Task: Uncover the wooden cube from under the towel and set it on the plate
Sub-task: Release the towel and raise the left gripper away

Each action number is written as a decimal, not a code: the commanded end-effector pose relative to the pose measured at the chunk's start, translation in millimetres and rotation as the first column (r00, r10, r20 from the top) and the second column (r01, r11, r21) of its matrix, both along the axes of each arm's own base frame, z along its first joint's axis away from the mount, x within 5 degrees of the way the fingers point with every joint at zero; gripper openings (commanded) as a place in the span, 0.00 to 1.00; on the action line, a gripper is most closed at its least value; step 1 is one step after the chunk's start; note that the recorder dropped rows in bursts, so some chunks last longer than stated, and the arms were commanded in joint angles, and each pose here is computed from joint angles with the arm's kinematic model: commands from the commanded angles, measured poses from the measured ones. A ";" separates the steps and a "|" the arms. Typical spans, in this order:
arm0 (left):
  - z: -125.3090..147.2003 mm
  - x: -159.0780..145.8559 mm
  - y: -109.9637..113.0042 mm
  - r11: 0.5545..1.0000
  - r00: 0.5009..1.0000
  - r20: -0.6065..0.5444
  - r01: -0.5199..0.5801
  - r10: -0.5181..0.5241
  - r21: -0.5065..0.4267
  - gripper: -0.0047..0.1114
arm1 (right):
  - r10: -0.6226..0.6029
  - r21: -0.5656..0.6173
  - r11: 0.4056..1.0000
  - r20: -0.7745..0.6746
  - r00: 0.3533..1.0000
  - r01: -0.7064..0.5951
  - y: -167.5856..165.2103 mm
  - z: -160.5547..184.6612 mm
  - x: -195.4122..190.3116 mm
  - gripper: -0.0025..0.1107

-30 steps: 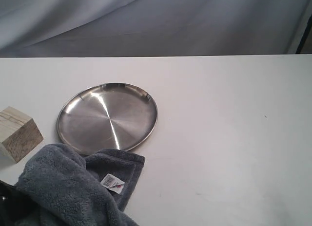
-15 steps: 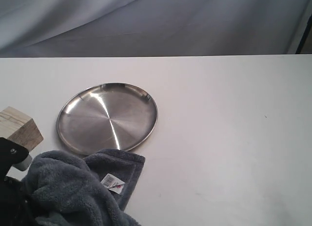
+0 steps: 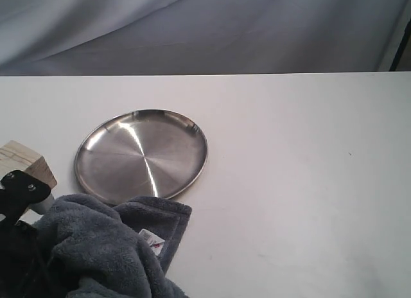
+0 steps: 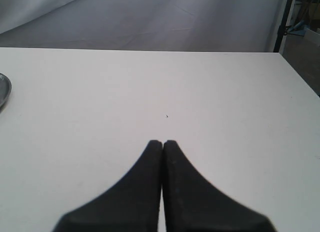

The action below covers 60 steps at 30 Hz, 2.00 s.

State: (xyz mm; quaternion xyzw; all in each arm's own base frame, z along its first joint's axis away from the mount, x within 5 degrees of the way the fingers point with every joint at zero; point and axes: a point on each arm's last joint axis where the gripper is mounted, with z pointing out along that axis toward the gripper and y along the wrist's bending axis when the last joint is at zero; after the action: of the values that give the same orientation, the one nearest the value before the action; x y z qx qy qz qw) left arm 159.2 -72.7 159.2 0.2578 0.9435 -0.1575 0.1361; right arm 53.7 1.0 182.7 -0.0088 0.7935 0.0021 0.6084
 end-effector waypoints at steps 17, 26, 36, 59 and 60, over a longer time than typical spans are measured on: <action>17.2 -13.3 -13.0 0.988 0.965 -0.230 0.102 -0.128 -0.119 0.87 | 0.002 0.005 1.000 0.006 1.000 -0.002 0.2 -0.5 -0.3 0.02; 64.6 6.3 -25.2 0.969 0.948 -0.247 0.153 -0.200 -0.196 0.87 | 0.002 0.005 1.000 0.006 1.000 -0.002 0.2 -0.5 -0.3 0.02; 113.9 45.8 -20.5 0.998 0.997 -0.069 0.027 -0.030 -0.057 0.87 | 0.002 0.005 1.000 0.006 1.000 -0.002 0.2 -0.5 -0.3 0.02; 146.6 89.6 21.1 0.926 0.871 0.491 -0.188 0.003 0.328 0.87 | 0.002 0.005 1.000 0.006 1.000 -0.002 0.2 -0.5 -0.3 0.02; 145.6 91.3 22.7 0.915 0.870 0.493 -0.183 -0.020 0.359 0.87 | 0.002 0.005 1.000 0.006 1.000 -0.002 0.2 -0.5 -0.3 0.02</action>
State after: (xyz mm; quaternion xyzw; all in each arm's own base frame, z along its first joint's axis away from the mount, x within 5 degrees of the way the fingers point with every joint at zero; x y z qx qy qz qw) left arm 246.9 -52.9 299.7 0.2628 0.9111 0.0861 0.3055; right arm 53.7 1.0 182.7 -0.0088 0.7935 0.0021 0.6084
